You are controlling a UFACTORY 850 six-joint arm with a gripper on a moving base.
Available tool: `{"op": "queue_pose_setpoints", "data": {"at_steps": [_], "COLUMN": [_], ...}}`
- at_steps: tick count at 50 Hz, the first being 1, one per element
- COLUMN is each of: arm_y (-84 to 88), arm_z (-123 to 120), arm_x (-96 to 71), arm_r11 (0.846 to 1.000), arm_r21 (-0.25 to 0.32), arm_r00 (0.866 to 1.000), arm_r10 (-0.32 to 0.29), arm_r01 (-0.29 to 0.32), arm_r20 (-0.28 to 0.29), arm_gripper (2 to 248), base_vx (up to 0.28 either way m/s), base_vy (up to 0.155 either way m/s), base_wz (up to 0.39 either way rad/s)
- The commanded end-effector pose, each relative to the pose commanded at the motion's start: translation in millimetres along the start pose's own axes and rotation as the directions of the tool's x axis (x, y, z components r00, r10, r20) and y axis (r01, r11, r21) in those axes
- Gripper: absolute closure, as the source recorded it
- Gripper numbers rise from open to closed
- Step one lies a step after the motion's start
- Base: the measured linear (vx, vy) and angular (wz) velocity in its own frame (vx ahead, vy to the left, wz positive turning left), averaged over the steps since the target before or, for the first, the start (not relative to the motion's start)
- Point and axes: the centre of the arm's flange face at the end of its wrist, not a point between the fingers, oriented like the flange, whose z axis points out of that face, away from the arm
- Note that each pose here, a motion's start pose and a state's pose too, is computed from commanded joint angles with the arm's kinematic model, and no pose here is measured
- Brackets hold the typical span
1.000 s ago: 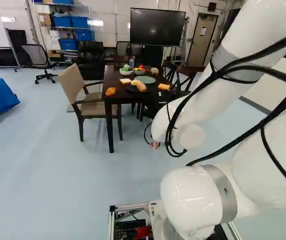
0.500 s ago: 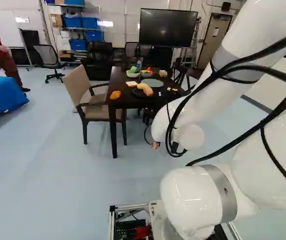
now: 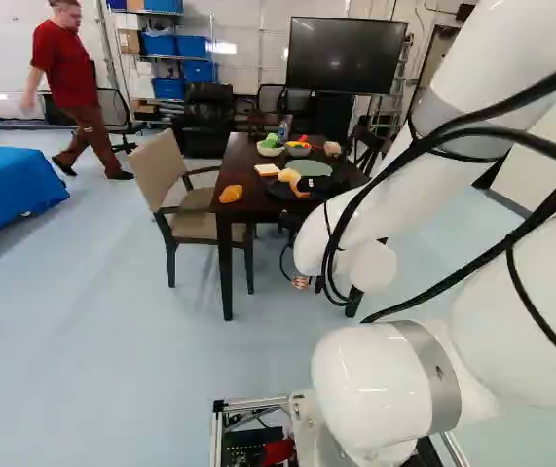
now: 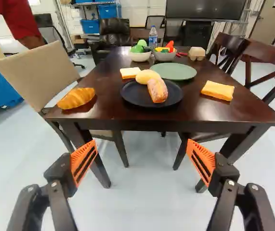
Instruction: Move the croissant to the empty plate
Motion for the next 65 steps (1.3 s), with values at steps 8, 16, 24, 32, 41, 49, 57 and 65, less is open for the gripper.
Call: {"op": "queue_pose_setpoints", "data": {"at_steps": [8, 16, 24, 32, 41, 49, 57, 65], "arm_y": [0.0, 0.0, 0.0, 0.0, 0.0, 0.0, 0.0, 0.0], "arm_z": [0.0, 0.0, 0.0, 0.0, 0.0, 0.0, 0.0, 0.0], "arm_x": [0.0, 0.0, 0.0, 0.0, 0.0, 0.0, 0.0, 0.0], "arm_r11": [1.000, 1.000, 1.000, 1.000, 1.000, 1.000, 1.000, 1.000], "arm_r21": [0.000, 0.000, 0.000, 0.000, 0.000, 0.000, 0.000, 0.000], "arm_r00": [1.000, 1.000, 1.000, 1.000, 1.000, 1.000, 1.000, 1.000], "arm_r10": [0.000, 0.000, 0.000, 0.000, 0.000, 0.000, 0.000, 0.000], "arm_r01": [0.000, 0.000, 0.000, 0.000, 0.000, 0.000, 0.000, 0.000], "arm_r20": [0.000, 0.000, 0.000, 0.000, 0.000, 0.000, 0.000, 0.000], "arm_gripper": [3, 3, 3, 3, 3, 3, 3, 3], "base_vx": [0.187, 0.190, 0.184, 0.186, 0.178, 0.155, 0.105, -0.003], "base_vy": [-0.050, -0.042, -0.030, -0.004, -0.002, -0.002, -0.004, 0.000], "base_wz": [0.009, -0.014, -0.025, -0.018, -0.014, -0.015, -0.015, 0.001]}}
